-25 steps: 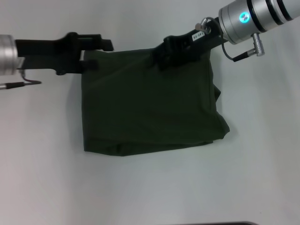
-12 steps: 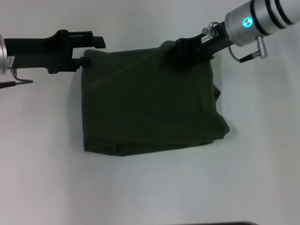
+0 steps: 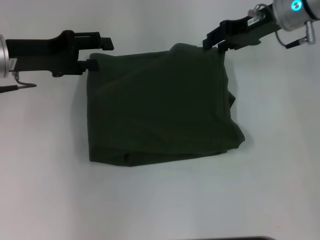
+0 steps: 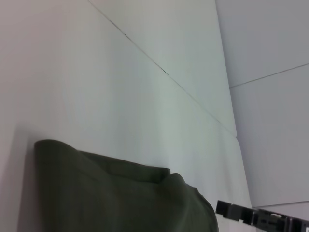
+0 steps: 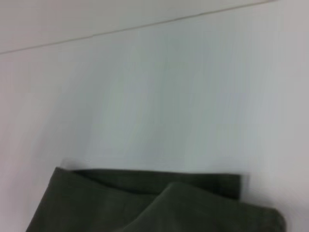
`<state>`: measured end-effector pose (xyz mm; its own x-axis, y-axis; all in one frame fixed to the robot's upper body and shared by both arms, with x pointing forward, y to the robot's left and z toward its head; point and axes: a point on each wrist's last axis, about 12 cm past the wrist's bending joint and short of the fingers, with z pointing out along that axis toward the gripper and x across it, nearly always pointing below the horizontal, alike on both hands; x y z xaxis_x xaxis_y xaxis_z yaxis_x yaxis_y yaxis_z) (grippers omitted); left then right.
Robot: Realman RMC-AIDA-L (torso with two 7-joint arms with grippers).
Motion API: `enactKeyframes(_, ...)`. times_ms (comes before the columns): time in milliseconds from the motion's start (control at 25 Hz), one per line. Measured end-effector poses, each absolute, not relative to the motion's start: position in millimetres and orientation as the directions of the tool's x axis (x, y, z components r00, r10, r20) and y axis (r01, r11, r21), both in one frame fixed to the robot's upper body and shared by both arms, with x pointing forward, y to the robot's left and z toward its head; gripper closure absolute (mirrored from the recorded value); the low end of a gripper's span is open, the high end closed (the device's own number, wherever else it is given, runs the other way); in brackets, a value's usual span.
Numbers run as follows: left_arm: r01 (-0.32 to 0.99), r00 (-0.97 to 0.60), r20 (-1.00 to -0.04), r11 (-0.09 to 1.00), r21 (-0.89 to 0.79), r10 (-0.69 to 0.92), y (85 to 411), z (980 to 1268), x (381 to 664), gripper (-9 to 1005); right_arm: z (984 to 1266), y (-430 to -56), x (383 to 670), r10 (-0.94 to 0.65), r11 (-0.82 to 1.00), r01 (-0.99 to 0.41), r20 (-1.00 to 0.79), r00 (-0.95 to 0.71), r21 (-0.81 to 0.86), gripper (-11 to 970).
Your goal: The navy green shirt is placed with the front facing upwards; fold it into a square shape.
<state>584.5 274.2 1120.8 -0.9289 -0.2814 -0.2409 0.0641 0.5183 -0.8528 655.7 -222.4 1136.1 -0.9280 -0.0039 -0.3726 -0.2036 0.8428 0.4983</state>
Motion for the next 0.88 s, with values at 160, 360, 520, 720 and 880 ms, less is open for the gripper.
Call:
enactKeyframes(160,0.066,-0.929,-0.242,0.519,-0.852,-0.28,273,1121,585,234,1144,-227,656,0.033,0.812,-0.196,-0.379,-0.925,0.549,473)
enactKeyframes(360,0.066,-0.934,-0.235,0.517,-0.853,-0.269,273,1120,583,234,1141,-216,646,0.008,0.76,-0.223,-0.352,-0.936,0.61,473)
enactKeyframes(520,0.082,-0.953,-0.218,0.514,-0.854,-0.21,267,1119,578,234,1130,-206,639,-0.02,0.759,-0.228,-0.328,-0.944,0.61,473)
enactKeyframes(720,0.119,-0.978,-0.188,0.51,-0.852,-0.086,246,1119,572,235,1132,-206,638,-0.037,0.754,-0.236,-0.32,-0.947,0.613,474)
enactKeyframes(880,0.091,-0.977,-0.186,0.577,-0.812,-0.107,241,1108,576,235,1133,-208,637,-0.036,0.751,-0.235,-0.317,-0.948,0.617,474)
